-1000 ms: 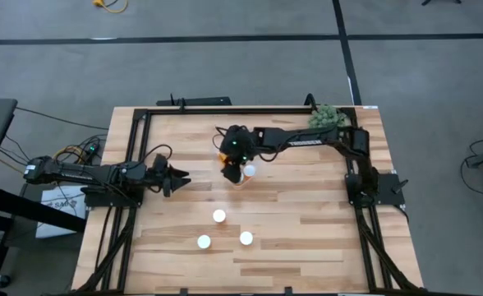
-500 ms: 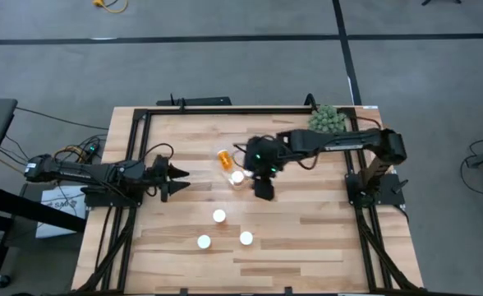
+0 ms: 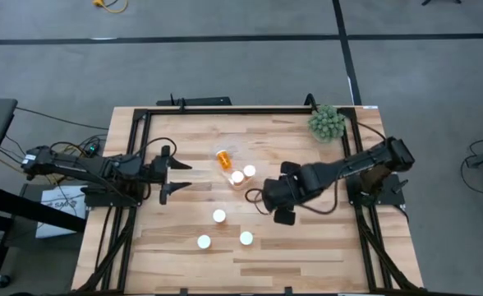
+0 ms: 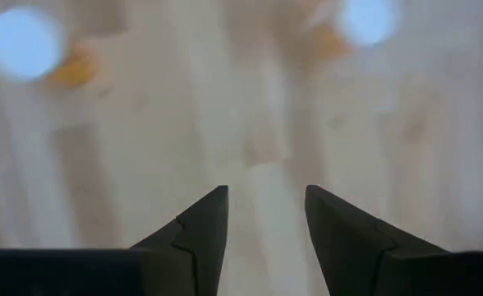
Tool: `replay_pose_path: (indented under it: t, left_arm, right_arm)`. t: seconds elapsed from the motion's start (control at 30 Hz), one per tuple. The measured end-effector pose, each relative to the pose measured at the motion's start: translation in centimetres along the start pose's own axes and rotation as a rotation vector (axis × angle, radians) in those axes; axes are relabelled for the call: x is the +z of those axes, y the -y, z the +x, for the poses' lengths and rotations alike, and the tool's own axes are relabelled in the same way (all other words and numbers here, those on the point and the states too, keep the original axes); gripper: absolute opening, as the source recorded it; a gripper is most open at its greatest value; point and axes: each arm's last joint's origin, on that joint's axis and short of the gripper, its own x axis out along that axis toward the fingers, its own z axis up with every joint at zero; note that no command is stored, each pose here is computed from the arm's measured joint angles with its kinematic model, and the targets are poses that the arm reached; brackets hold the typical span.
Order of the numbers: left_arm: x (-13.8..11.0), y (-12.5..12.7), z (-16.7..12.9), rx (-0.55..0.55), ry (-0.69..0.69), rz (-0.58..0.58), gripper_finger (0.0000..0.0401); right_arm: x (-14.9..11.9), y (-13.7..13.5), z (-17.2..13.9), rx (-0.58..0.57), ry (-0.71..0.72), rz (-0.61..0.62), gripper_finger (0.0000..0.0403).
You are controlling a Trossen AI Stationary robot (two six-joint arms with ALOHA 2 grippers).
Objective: Pick and place pill bottles into a basket
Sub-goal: Put the bottom left orange medicine bottle into the transparent bin
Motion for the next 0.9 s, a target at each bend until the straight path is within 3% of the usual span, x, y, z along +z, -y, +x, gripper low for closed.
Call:
replay_pose_path:
  t: [0.17,0.43,0.73,0.9]
  left_arm:
    - [0.7,0.4,0.6,-0.076,0.062,-0.061,0.0247]
    - [-1.3,3.0,2.0,-0.248,-0.169,-0.134,0.0247]
    - [0.2,7.6,3.6,-0.282,-0.572,0.103,0.0247]
    - [1.1,10.0,5.2,-0.33,-0.662,0.163,0.0248]
  right_arm:
    - [-0.8,-1.1,-0.5,-0.192,0.089,0.073,0.0155]
    - [-2.2,-1.6,-1.0,-0.299,0.106,0.326,0.0155]
    - [-3.3,-2.5,-1.5,-0.361,0.148,0.393,0.0155]
    - [-3.6,-2.6,-1.7,-0.374,0.137,0.387,0.0155]
